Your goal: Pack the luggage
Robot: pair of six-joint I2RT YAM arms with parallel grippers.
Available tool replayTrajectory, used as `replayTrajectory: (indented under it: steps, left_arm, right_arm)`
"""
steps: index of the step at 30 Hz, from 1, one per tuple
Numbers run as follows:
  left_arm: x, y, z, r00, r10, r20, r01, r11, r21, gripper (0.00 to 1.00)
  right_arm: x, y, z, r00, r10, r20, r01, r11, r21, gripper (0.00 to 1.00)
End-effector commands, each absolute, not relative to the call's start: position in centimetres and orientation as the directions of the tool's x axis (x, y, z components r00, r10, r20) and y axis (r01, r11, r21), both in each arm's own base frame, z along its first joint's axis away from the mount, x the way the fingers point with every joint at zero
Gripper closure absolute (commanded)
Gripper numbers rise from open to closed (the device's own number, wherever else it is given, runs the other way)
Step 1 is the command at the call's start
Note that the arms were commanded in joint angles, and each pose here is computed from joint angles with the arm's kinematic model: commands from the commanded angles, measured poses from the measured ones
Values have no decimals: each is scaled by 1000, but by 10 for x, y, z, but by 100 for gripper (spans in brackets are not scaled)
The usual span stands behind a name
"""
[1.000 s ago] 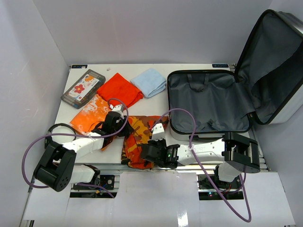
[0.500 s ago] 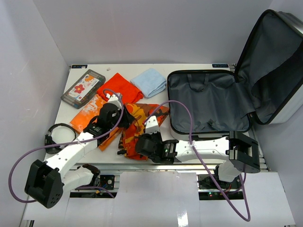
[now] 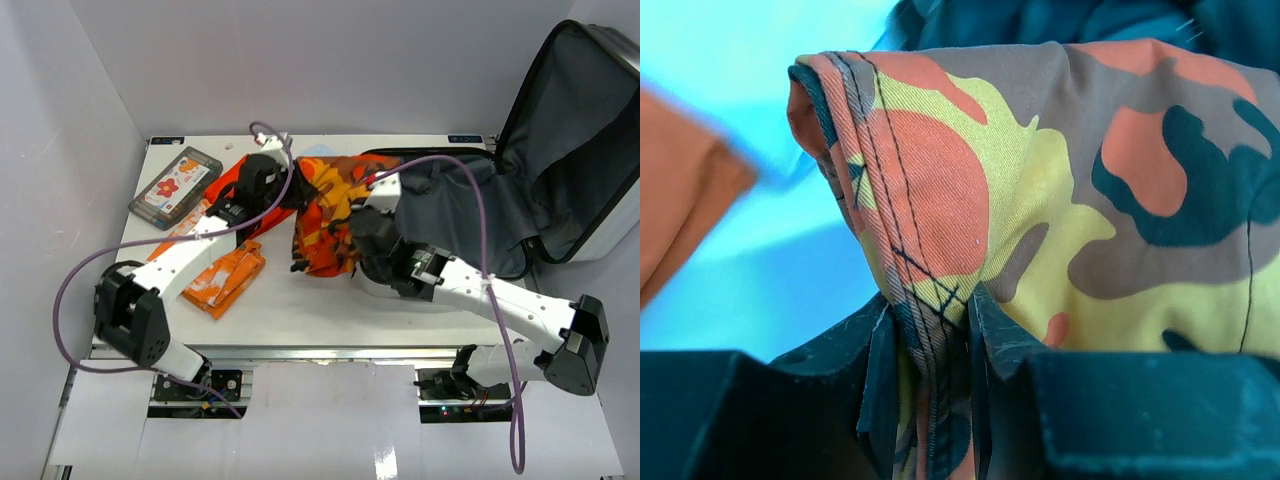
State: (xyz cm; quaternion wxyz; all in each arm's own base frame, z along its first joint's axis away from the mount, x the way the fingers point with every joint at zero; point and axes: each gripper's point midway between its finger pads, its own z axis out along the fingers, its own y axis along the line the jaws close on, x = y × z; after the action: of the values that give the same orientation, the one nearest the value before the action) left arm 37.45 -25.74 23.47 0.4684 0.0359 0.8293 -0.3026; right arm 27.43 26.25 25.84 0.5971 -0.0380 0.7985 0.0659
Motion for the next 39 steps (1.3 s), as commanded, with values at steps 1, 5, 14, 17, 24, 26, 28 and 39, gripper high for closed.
replayTrajectory:
  steps: [1, 5, 14, 17, 24, 26, 28, 39]
  left_arm:
    - [395, -320, 290, -488, -217, -845, 528, 698, -484, 100]
    - [428, -376, 295, -495, -242, -835, 597, 603, -529, 100]
    - [469, -448, 258, -545, -193, -816, 633, 543, -551, 100]
    - [471, -452, 235, -564, -175, -807, 616, 562, -553, 100]
    - [474, -460, 195, -556, -156, -817, 609, 592, -527, 100]
    - [476, -460, 179, -562, -138, -815, 601, 608, -518, 100]
    - [480, -457, 168, -562, -128, -817, 587, 635, -503, 100]
    - [490, -439, 120, -561, -85, -823, 524, 734, -432, 70]
  right_arm:
    - [313, 198, 310, -141, 156, -978, 17, 988, 156, 92]
    - [348, 154, 312, -124, 191, -974, 45, 981, 187, 92]
    - [415, 73, 276, -201, 205, -958, 135, 974, 180, 92]
    - [424, 60, 250, -257, 213, -943, 140, 973, 182, 92]
    - [429, 40, 199, -363, 164, -917, 164, 980, 111, 92]
    - [427, 42, 194, -363, 175, -915, 157, 980, 125, 92]
    - [427, 45, 186, -377, 183, -908, 142, 980, 138, 92]
    - [422, 26, 158, -431, 208, -878, 232, 966, 115, 92]
